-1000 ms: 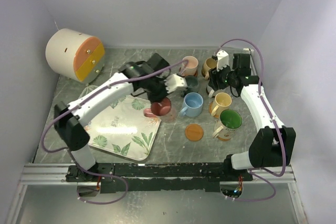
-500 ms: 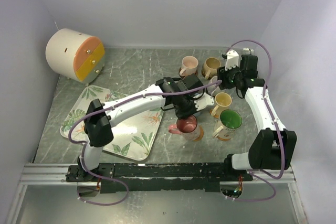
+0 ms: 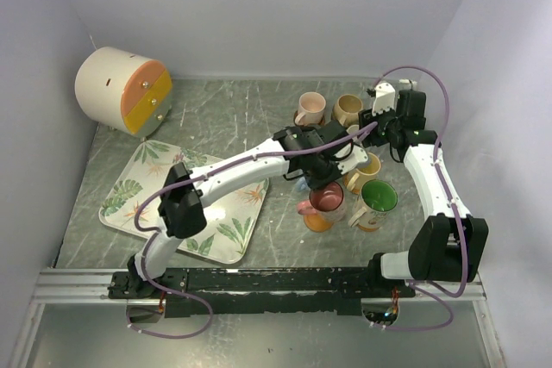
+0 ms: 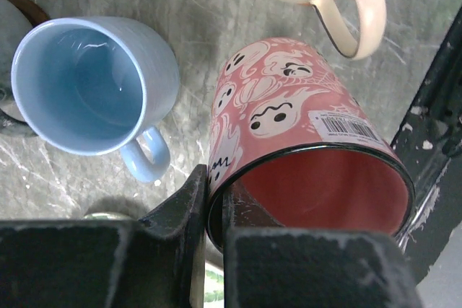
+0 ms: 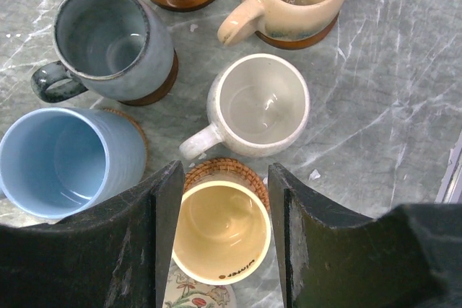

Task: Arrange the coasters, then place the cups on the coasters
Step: Place the cup on the coaster.

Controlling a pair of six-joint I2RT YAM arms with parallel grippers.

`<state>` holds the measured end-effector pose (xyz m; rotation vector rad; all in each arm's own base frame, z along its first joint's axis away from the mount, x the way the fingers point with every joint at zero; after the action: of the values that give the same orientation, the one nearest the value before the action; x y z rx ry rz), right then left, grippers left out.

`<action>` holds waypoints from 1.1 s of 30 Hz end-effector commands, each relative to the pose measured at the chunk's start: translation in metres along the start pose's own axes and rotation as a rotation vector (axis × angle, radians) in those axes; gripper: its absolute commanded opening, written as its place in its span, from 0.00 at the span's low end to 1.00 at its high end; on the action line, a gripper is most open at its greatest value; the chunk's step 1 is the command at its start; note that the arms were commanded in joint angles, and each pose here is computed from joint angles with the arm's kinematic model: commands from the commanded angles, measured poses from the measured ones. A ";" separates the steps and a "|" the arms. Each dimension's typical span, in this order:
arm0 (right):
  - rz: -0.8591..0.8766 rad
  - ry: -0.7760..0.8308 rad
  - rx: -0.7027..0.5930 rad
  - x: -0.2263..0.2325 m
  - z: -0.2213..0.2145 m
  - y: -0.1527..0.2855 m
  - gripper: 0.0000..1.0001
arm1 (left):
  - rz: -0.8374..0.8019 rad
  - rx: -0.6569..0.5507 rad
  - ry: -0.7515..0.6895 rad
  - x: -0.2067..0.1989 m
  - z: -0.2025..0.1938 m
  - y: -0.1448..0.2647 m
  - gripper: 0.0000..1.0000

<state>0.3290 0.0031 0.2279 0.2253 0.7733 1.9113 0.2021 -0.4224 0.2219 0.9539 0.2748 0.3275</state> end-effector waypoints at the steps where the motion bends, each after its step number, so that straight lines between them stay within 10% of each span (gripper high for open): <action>1: -0.024 0.005 -0.028 -0.002 0.003 0.005 0.50 | 0.029 -0.059 0.073 -0.004 0.018 0.004 0.07; 33: -0.003 0.010 -0.008 -0.001 -0.002 0.000 0.50 | 0.025 0.054 0.079 -0.002 -0.010 -0.016 0.07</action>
<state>0.3289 0.0027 0.2284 0.2197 0.7740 1.9142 0.2014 -0.4199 0.1839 1.0667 0.3494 0.3936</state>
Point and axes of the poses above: each gripper's point midway between its finger pads, its own y axis back along the fingers, its own x axis along the line the jaws close on, z = x × y, the point moved 7 cm from there along y, back along the fingers, and after that the axes turned 9 degrees about y, right-handed, at the moved point
